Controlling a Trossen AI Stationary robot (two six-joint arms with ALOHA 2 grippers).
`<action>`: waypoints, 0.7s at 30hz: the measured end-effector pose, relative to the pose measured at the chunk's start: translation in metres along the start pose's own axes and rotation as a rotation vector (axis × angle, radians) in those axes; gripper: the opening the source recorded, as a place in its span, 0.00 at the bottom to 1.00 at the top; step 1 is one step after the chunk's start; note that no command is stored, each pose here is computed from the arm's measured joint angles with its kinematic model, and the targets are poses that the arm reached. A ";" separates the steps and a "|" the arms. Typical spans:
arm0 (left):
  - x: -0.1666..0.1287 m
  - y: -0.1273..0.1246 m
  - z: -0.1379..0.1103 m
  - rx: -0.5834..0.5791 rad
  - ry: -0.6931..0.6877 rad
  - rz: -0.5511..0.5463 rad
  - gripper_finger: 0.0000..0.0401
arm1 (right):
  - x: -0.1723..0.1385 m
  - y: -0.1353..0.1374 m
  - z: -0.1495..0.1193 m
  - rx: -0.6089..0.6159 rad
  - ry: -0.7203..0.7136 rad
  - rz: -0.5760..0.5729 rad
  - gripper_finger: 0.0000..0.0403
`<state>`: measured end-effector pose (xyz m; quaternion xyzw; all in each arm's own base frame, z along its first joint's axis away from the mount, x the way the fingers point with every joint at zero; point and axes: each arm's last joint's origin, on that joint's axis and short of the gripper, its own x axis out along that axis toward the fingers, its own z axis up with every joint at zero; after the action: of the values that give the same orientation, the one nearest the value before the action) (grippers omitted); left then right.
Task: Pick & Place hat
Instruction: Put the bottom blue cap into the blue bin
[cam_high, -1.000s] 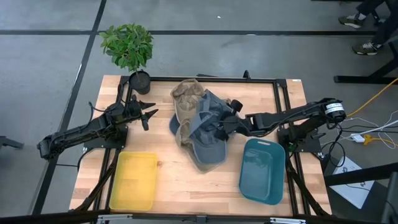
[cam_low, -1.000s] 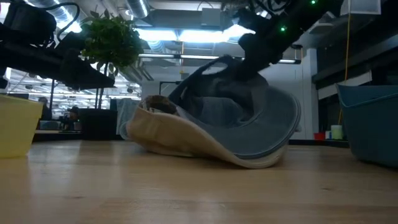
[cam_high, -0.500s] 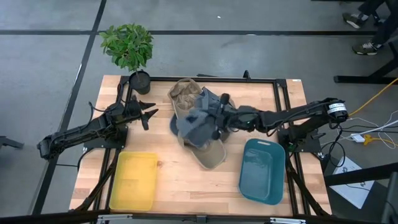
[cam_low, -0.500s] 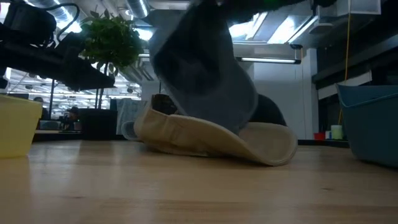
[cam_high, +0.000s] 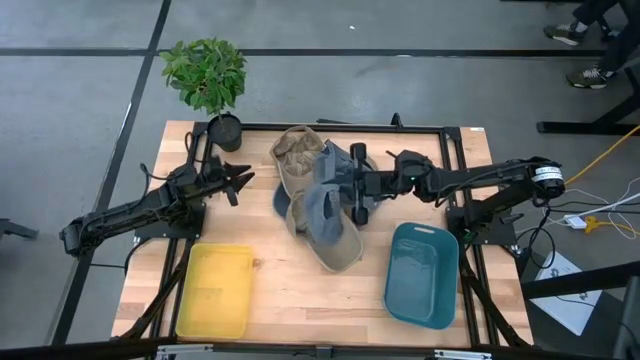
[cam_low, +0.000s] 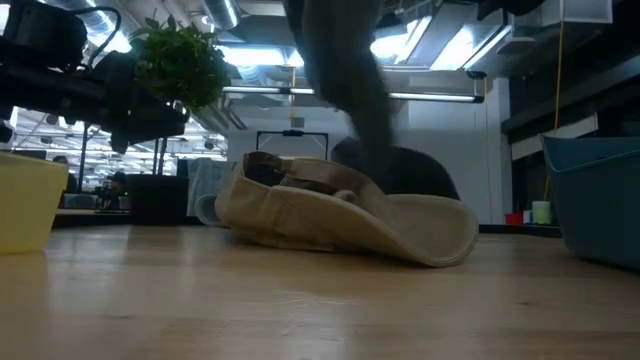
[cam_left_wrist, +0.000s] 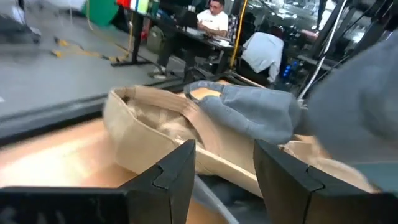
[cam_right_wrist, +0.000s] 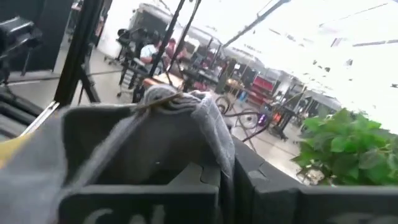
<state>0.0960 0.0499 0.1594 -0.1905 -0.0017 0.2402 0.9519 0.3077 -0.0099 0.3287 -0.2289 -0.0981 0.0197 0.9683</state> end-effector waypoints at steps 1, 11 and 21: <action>0.000 -0.001 0.000 -0.013 0.003 -0.026 0.39 | 0.000 0.000 0.001 -0.001 -0.006 -0.004 0.02; -0.008 -0.030 0.019 0.547 -0.233 -0.553 0.39 | 0.000 -0.002 0.003 0.071 -0.033 -0.026 0.02; -0.002 -0.053 0.033 0.885 -0.298 -0.541 0.44 | 0.000 -0.004 0.004 0.147 -0.034 -0.066 0.02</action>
<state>0.1155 0.0184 0.2092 0.2723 -0.0841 -0.0116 0.9585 0.3069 -0.0113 0.3338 -0.1535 -0.1203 -0.0013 0.9808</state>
